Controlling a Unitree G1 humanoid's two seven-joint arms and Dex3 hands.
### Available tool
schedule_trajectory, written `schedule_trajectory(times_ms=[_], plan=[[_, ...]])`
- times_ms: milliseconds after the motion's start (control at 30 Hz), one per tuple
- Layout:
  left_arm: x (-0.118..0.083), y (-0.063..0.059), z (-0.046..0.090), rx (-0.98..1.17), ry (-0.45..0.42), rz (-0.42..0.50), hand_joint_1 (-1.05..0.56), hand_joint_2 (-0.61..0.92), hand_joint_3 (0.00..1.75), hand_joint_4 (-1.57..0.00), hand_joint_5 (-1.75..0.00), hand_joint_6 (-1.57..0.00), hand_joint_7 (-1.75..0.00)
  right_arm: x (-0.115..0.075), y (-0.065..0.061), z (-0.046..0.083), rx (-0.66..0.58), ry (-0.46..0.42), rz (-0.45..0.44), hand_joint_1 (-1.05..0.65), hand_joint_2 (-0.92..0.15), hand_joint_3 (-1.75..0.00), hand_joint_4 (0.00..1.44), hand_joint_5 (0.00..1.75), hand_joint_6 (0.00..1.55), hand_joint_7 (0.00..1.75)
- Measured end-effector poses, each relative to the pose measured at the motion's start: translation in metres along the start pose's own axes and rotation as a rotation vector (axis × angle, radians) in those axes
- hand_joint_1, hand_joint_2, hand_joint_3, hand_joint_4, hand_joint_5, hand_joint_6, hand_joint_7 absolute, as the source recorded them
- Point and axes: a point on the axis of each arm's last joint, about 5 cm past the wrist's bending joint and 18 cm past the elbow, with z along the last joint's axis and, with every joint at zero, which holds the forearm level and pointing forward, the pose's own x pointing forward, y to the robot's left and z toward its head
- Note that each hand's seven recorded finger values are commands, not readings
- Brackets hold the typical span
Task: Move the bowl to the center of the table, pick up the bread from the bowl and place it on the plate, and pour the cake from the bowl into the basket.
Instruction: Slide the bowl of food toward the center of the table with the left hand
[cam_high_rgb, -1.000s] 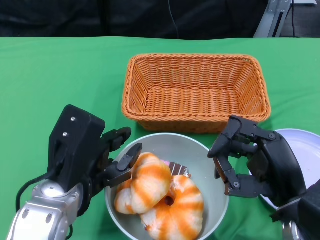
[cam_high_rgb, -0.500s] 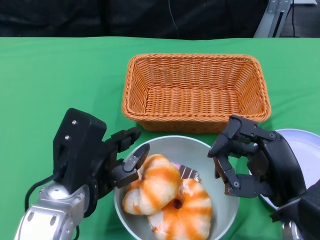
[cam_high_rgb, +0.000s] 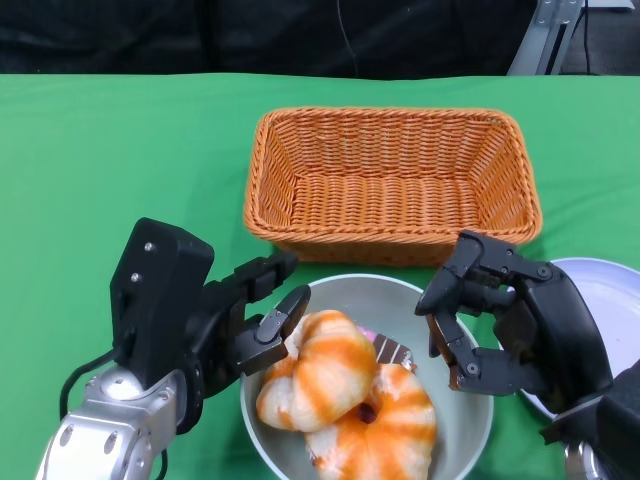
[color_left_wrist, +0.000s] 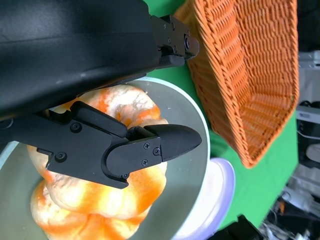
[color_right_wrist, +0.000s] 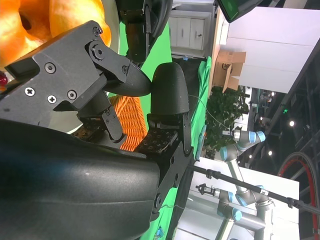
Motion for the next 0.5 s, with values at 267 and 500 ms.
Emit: schedule_trajectory(times_ms=[267,500], plan=[[-0.001,0.004,0.0,0.034,-0.003,0.012,-0.65,0.92,0.64,-0.17,-0.04,-0.07,-0.01,0.0,0.0,0.0,0.0,0.001,-0.003,-0.19,-0.54,-1.1,0.79,1.73,0.76,1.33],[-0.009,0.019,0.004,0.169,-0.039,0.07,-0.68,0.92,0.61,-0.19,-0.04,-0.09,-0.01,0.0,0.0,0.0,0.001,0.001,-0.004,-0.19,-0.51,-1.15,0.79,1.72,0.76,1.34]])
